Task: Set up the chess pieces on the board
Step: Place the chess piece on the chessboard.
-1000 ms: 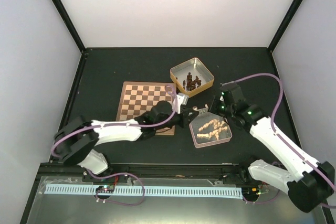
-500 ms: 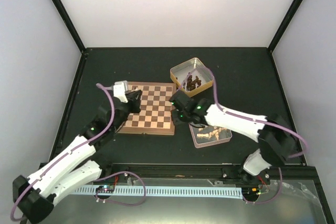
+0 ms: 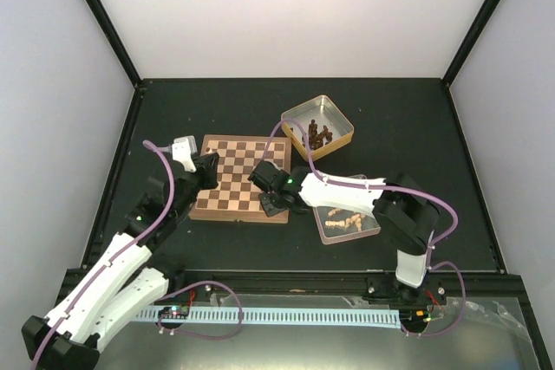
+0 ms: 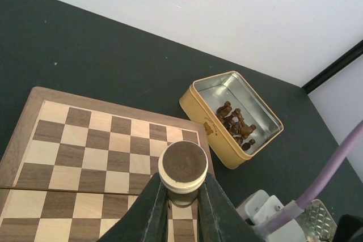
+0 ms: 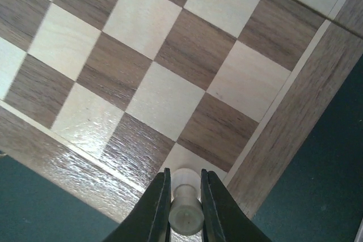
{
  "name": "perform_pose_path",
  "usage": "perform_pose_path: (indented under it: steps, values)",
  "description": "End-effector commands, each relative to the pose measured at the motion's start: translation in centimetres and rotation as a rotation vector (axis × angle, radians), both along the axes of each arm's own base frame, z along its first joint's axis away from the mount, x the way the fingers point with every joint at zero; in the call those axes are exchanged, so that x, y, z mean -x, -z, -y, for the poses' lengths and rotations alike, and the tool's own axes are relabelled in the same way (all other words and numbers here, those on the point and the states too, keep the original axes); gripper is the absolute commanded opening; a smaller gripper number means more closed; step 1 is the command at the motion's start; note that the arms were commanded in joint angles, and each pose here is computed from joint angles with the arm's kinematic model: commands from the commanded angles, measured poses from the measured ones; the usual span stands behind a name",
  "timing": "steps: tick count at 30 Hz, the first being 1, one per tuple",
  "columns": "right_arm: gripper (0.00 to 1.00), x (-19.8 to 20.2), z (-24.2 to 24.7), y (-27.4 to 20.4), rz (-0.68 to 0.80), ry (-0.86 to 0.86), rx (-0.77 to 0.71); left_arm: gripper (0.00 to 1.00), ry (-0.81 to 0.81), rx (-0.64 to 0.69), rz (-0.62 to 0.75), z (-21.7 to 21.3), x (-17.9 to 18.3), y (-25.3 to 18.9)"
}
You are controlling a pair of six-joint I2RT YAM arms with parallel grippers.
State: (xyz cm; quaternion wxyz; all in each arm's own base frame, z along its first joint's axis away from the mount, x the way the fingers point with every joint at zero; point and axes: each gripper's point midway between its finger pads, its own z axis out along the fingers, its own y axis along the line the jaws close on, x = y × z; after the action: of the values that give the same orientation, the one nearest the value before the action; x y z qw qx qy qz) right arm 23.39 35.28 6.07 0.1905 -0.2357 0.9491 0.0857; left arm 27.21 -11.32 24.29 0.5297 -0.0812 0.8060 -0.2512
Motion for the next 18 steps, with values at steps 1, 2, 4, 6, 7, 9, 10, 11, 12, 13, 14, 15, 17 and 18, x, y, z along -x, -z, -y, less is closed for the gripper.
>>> perform_pose_path:
  steps: [1,2,4,6,7,9,10,11,12,13,14,15,17,18]
  values:
    - [0.12,-0.3,0.2,0.0,0.016,-0.004,0.048,0.02,0.017,0.015,-0.020,0.0,0.1,0.2]
    - [0.12,-0.3,0.4,0.1,0.015,-0.004,0.055,0.02,0.017,0.016,-0.020,0.0,0.1,0.2]
    - [0.13,-0.2,0.5,0.3,0.015,-0.005,0.064,0.02,0.015,0.018,-0.023,-0.1,0.1,0.4]
    - [0.16,-0.1,0.5,0.3,0.008,-0.007,0.065,0.02,0.013,0.019,-0.026,-0.2,0.1,0.5]
    - [0.19,-0.1,0.4,0.2,0.004,-0.007,0.064,0.02,0.016,0.021,-0.028,-0.1,0.1,0.5]
    - [0.28,-0.1,0.2,-0.6,0.006,0.000,0.038,0.02,0.021,0.028,-0.028,-0.1,0.1,0.5]
    - [0.34,-0.2,0.1,-1.2,0.014,0.008,0.018,0.02,0.026,0.034,-0.029,0.0,0.1,0.4]
    - [0.38,-0.3,-0.1,-2.1,0.024,0.014,-0.008,0.02,0.034,0.040,-0.028,0.2,0.2,0.2]
    - [0.42,-0.5,-0.3,-3.0,0.037,0.024,-0.036,0.02,0.042,0.049,-0.025,0.3,0.2,0.0]
    - [0.45,-0.7,-0.4,-4.1,0.053,0.034,-0.071,0.02,0.054,0.061,-0.027,0.5,0.3,-0.2]
    - [0.47,-0.9,-0.5,-5.1,0.066,0.043,-0.109,0.02,0.070,0.075,-0.027,0.9,0.3,-0.4]
    - [0.50,-1.1,-0.5,-6.6,0.088,0.052,-0.161,0.02,0.088,0.092,-0.027,1.2,0.4,-0.8]
    - [0.51,-1.7,-0.6,-8.8,0.130,0.058,-0.266,0.02,0.130,0.139,-0.035,2.1,0.7,-1.6]
    - [0.51,-1.6,-0.3,-9.3,0.150,0.051,-0.307,0.02,0.163,0.175,-0.040,2.7,0.9,-2.1]
